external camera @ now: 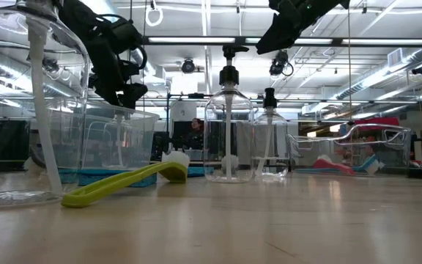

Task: Pick & Place Kitchen Sink Supplies
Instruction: Put the transparent bottle spray into the transparent container

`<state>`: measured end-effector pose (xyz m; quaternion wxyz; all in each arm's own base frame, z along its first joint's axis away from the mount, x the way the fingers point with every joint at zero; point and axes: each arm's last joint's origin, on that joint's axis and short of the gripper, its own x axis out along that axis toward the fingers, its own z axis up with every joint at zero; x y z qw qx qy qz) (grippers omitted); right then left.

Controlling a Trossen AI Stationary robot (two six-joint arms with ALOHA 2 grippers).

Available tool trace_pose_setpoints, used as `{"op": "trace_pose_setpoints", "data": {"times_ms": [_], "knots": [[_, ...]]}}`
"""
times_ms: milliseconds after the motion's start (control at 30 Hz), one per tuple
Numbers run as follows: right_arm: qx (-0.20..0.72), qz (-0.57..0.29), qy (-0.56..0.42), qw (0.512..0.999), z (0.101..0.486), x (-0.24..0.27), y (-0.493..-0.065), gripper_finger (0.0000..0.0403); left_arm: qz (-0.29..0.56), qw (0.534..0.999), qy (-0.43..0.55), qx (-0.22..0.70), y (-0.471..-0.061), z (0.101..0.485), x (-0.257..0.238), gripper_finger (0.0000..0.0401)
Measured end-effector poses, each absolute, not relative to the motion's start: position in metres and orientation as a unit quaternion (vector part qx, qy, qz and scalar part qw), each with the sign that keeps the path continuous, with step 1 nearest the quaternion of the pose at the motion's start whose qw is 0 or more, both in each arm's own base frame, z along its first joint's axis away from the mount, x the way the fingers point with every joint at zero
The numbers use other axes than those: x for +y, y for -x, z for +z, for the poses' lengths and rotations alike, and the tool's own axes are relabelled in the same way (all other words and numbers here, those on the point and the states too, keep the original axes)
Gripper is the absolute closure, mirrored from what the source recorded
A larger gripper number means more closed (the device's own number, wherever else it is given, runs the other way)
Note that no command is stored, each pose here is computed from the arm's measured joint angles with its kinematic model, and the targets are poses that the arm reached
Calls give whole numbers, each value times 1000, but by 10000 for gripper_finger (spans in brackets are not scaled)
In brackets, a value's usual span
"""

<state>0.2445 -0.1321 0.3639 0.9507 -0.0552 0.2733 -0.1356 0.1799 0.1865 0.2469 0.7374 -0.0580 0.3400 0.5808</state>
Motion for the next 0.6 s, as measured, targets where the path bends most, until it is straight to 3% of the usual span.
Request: {"op": "trace_pose_setpoints", "data": {"times_ms": [600], "knots": [[273,-134,56,951,364,-132,-245,176,590,744,-8,314,-188,322,195,96]]}}
